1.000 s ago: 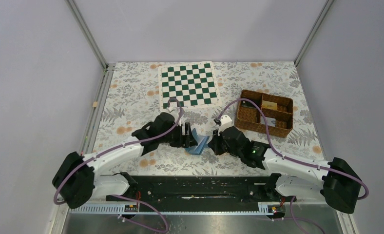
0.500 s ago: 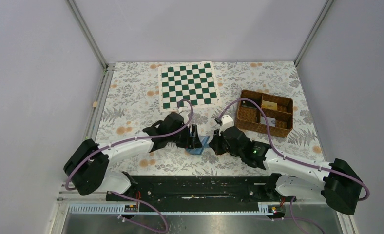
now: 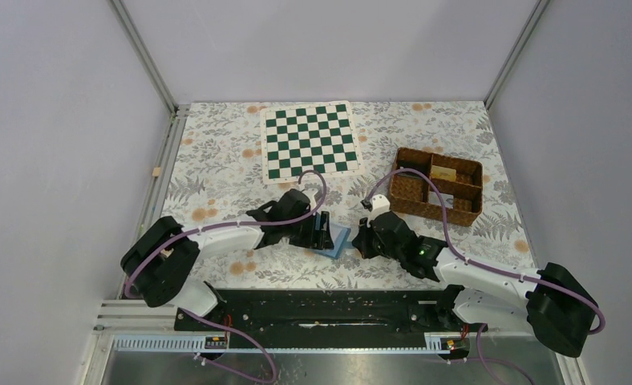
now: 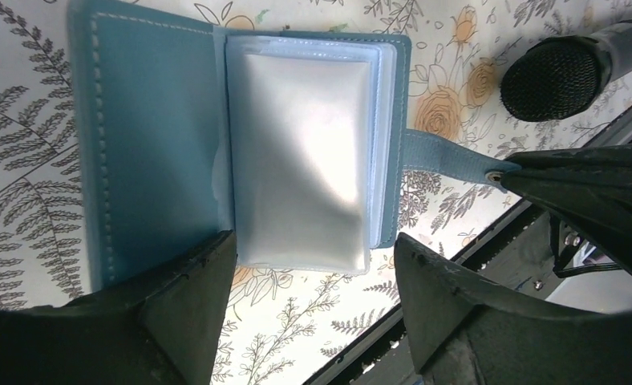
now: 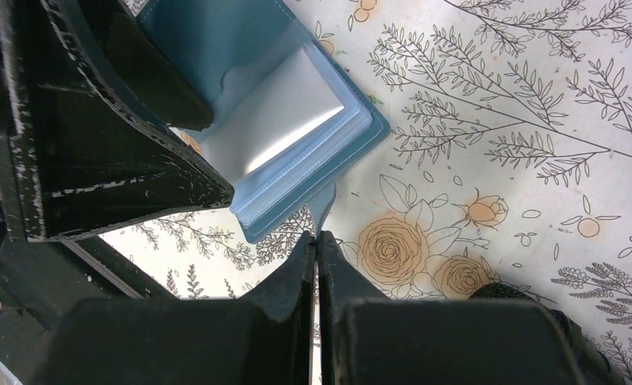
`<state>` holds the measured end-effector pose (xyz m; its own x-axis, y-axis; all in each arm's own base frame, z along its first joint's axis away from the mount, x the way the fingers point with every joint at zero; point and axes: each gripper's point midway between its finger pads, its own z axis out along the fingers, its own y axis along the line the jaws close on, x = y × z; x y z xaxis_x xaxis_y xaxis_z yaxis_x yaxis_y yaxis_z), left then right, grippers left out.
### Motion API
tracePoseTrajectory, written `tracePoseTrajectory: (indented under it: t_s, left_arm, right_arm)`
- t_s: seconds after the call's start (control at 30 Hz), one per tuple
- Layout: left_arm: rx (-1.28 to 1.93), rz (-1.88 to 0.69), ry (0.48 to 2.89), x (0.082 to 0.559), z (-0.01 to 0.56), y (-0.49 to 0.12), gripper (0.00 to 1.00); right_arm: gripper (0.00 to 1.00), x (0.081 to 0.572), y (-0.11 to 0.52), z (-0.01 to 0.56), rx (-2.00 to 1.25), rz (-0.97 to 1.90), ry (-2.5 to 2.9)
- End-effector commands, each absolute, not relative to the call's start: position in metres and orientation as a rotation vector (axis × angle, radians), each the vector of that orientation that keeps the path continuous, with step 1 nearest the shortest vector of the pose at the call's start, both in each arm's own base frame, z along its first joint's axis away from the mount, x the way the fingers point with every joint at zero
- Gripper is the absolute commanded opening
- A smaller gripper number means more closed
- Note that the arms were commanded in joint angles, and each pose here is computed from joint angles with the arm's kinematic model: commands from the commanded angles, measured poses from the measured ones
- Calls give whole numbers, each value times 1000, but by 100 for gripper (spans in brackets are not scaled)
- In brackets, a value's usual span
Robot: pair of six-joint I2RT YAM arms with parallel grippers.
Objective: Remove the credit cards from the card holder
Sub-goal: Open the card holder at the center of the board.
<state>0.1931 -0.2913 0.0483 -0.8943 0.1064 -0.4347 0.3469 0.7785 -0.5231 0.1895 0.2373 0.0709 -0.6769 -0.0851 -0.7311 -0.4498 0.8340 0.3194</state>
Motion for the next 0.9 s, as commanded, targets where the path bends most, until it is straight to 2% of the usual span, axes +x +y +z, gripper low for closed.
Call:
tracePoseTrajectory:
  t_s: [0.0, 0.3, 0.57, 0.63, 0.77, 0.87]
  left_arm:
    - [382, -852, 2532, 206, 53, -304, 72]
    - [420, -683, 2549, 207, 42, -303, 77]
    - [422, -525, 2562, 210, 32, -298, 76]
    - [423, -485, 2551, 211, 33, -295, 71]
    - [405, -477, 2540, 211, 39, -292, 52]
    - [389, -497, 2534, 207, 42, -289, 44]
  right_arm:
    - [0, 194, 245, 80, -375, 686, 2210]
    - [0, 194, 248, 83, -372, 712, 2206]
    - [0, 195, 247, 83, -364, 702, 2211]
    - [0, 195, 246, 82, -363, 694, 2210]
    - [0, 196, 242, 82, -363, 669, 2209]
    - [0, 199, 237, 81, -351, 645, 2213]
